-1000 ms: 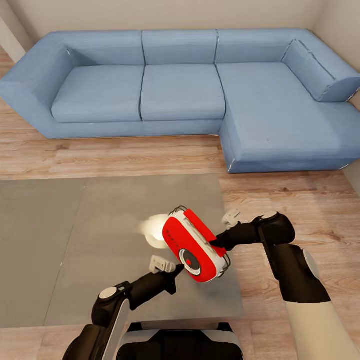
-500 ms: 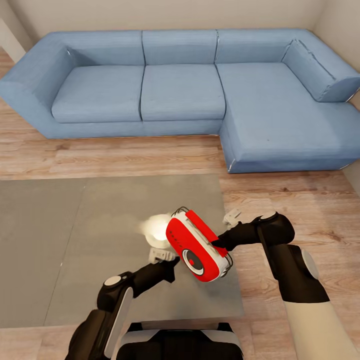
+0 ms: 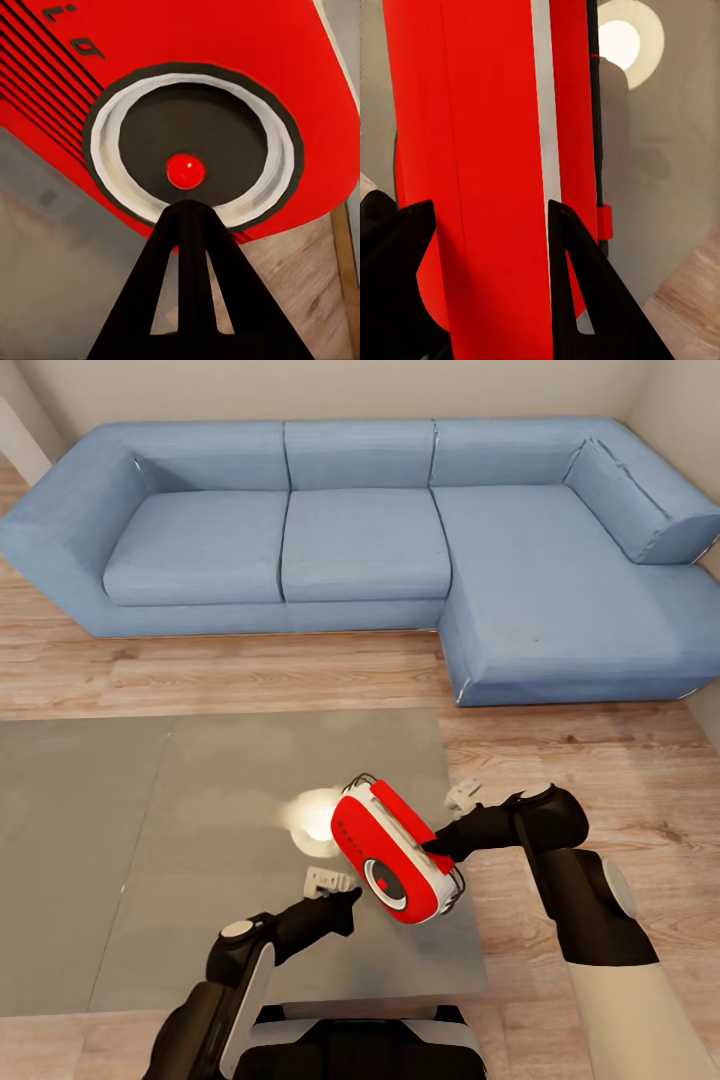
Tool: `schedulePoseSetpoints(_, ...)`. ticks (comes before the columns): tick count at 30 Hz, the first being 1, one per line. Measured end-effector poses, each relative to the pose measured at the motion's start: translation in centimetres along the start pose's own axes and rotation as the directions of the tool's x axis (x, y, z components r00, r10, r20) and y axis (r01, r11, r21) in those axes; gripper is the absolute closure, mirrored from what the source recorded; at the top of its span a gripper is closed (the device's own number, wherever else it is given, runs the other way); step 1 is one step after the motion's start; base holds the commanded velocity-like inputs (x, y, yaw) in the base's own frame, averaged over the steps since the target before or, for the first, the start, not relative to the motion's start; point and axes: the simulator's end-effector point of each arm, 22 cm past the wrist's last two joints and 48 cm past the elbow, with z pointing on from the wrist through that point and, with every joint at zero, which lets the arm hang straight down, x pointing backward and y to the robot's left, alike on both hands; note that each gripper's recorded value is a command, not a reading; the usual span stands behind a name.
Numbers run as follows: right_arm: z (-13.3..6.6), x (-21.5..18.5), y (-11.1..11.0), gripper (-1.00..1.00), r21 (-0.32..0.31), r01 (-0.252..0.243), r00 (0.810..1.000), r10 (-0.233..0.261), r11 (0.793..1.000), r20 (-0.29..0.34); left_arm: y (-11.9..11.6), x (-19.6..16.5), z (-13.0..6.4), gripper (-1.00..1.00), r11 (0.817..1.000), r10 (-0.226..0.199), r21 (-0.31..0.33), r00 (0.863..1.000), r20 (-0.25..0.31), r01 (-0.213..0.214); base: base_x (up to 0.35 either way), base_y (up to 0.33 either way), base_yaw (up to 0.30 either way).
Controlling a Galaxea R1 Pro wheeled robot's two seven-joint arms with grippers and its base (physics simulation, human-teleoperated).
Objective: Turn on the radio receiver that's on the table in the living room.
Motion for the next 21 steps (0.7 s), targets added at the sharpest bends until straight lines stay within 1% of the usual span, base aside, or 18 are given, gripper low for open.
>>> schedulePoseSetpoints(6, 0.0, -0.1, 0.1, 1.0, -0.002, 0.001, 1.0, -0.001, 1.0, 0.001, 0.0, -0.9, 0.3, 1.0, 1.0, 0.008, 0.0, 1.0, 0.014, -0.008, 0.0, 0.0, 0.0)
schedulePoseSetpoints(8, 0.0, -0.1, 0.1, 1.0, -0.002, 0.001, 1.0, -0.001, 1.0, 0.001, 0.2, -1.3, 0.7, 1.0, 1.0, 0.012, 0.002, 1.0, 0.011, -0.012, 0.0, 0.0, 0.0)
schedulePoseSetpoints(11, 0.0, -0.1, 0.1, 1.0, -0.002, 0.0, 1.0, 0.0, 1.0, 0.002, 0.7, -1.0, 1.6, 1.0, 1.0, 0.012, 0.0, 1.0, -0.002, -0.012, 0.0, 0.0, 0.0)
schedulePoseSetpoints(14, 0.0, -0.1, 0.1, 1.0, -0.002, 0.0, 1.0, 0.0, 1.0, 0.002, 0.9, -0.8, 1.9, 1.0, 1.0, 0.013, -0.001, 1.0, 0.003, -0.013, 0.0, 0.0, 0.0)
schedulePoseSetpoints(21, 0.1, -0.1, 0.2, 1.0, -0.004, 0.005, 1.0, -0.005, 1.0, 0.003, 1.5, 0.7, 2.4, 1.0, 1.0, 0.002, -0.006, 1.0, -0.014, -0.002, 0.0, 0.0, 0.0)
